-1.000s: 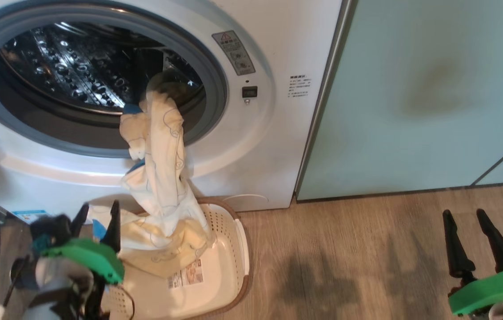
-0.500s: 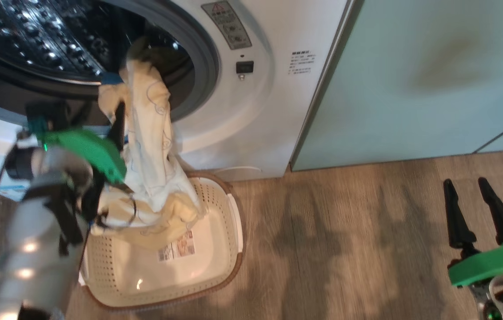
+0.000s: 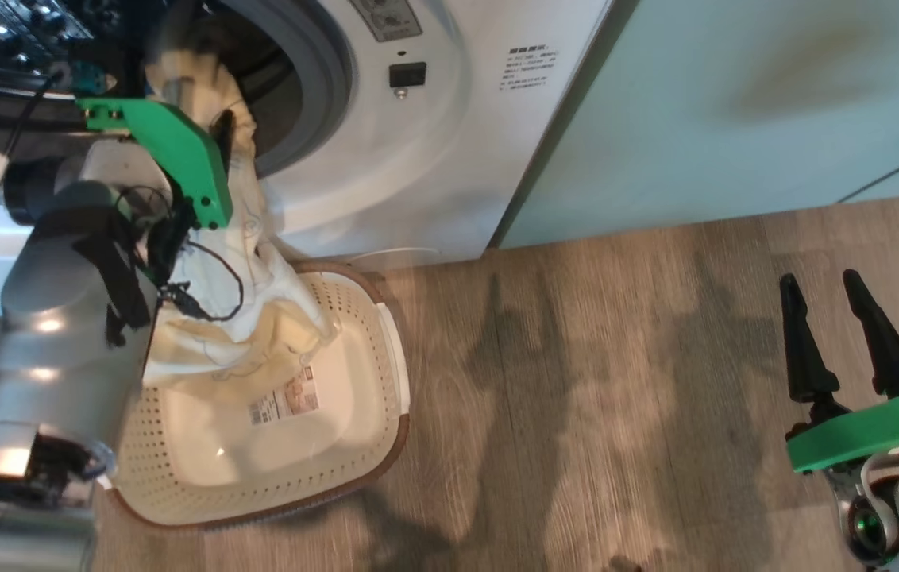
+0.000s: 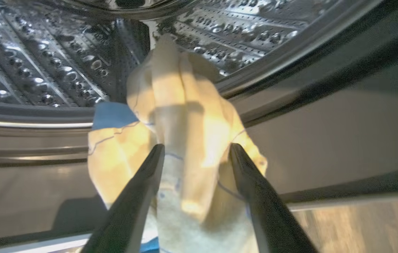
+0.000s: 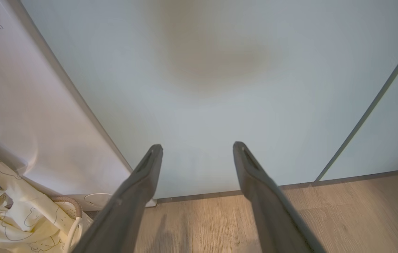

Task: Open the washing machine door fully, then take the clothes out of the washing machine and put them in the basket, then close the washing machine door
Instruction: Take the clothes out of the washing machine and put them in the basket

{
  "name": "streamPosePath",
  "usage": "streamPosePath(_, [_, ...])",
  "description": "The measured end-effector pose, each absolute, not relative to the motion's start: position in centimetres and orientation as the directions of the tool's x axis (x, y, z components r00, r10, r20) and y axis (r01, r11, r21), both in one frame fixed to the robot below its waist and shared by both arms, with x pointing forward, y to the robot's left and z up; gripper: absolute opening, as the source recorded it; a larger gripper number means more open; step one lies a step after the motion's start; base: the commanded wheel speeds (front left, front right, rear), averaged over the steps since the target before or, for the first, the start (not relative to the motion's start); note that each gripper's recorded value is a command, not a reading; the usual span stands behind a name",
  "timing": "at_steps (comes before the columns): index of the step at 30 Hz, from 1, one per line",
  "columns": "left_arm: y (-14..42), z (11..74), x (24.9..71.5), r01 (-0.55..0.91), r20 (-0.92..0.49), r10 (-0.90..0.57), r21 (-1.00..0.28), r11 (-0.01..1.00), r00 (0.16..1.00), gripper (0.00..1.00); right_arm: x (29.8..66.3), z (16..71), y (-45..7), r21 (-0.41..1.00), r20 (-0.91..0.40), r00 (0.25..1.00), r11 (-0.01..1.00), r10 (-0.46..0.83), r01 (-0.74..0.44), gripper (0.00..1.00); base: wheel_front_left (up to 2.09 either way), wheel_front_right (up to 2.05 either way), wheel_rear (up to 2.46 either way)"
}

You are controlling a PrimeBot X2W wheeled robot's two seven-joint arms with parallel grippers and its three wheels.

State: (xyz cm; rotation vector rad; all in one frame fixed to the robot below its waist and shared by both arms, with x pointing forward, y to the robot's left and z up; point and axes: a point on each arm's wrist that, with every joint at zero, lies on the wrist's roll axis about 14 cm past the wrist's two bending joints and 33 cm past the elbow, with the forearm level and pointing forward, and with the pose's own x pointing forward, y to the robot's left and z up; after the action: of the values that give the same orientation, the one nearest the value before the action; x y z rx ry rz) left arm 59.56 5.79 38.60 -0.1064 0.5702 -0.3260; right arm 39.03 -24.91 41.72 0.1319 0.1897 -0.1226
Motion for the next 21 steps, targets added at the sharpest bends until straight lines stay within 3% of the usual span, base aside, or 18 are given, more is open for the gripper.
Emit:
streamPosePath(10, [7.5, 34.5, 60.6, 0.193, -0.676, -0.2, -0.087, 0.977, 0.71, 1.0, 40.1, 40.8, -25.3, 0.107, -0.214, 0.97, 0.984, -0.116, 0.141, 1.0, 0.0, 0.0, 0.0])
streamPosePath(18, [7.3, 33.4, 60.5, 0.186, -0.712, -0.228, -0.138, 0.973, 0.664, 1.0, 40.2, 40.2, -25.2, 0.106, -0.227, 0.967, 0.985, -0.112, 0.139, 1.0, 0.0, 0.0, 0.0])
streamPosePath(19, [7.2, 33.3, 60.4, 0.187, -0.714, -0.238, -0.151, 0.971, 0.658, 0.86, 40.3, 40.3, -25.1, 0.106, -0.226, 0.968, 0.985, -0.111, 0.137, 1.0, 0.0, 0.0, 0.0])
streamPosePath(20, [6.9, 33.2, 60.3, 0.193, -0.714, -0.251, -0.164, 0.967, 0.653, 0.59, 40.5, 40.3, -25.1, 0.106, -0.222, 0.969, 0.985, -0.109, 0.135, 1.0, 0.0, 0.0, 0.0])
streamPosePath(21, [6.7, 33.2, 60.3, 0.202, -0.713, -0.264, -0.174, 0.964, 0.65, 0.39, 40.7, 40.5, -25.1, 0.105, -0.216, 0.97, 0.986, -0.107, 0.133, 1.0, 0.0, 0.0, 0.0])
